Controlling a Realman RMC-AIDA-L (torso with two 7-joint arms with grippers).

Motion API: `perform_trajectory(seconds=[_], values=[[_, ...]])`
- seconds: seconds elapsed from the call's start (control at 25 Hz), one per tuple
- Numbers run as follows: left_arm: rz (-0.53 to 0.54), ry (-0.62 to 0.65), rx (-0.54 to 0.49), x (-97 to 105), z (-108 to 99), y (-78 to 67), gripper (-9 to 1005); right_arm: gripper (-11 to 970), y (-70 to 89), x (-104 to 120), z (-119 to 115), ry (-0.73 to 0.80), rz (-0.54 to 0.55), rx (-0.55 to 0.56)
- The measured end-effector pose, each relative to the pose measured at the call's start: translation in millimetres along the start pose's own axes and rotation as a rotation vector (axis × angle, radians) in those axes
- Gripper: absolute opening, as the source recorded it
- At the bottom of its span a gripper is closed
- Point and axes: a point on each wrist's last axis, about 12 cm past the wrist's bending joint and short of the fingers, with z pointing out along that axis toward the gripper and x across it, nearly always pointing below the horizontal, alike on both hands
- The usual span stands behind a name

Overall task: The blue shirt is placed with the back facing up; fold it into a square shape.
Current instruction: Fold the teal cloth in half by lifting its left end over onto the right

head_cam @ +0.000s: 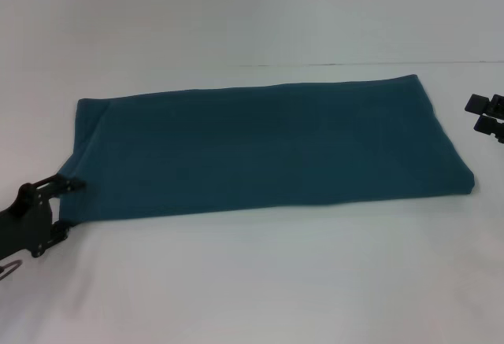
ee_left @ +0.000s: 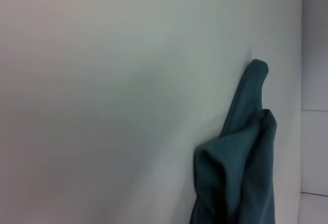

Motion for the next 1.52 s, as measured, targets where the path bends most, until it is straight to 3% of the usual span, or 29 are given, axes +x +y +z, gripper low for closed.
perform_trajectory(seconds=[0.36,0.72,1.24,1.52], values=[[0.038,0.019,-0.017,1.0,20.6,-13.8,646,673,-3.2,2.1,-5.5,-0.019,0.013,0.003],[0.082,0.022,-0.01,2.9,26.4,-19.3,598,673,-6.0,3.3,-9.3,-0.042,0.031,0.005],[0.141,0.037,0.041,4.3,20.0,-20.2,209,673,-12.0,7.6,-12.5,-0.049,0.053,0.023],[0.331,0.009,0.063,-10.1,12.2,-39.1,28,673,-13.8,9.1,-12.5,-0.053,0.069,0.027]])
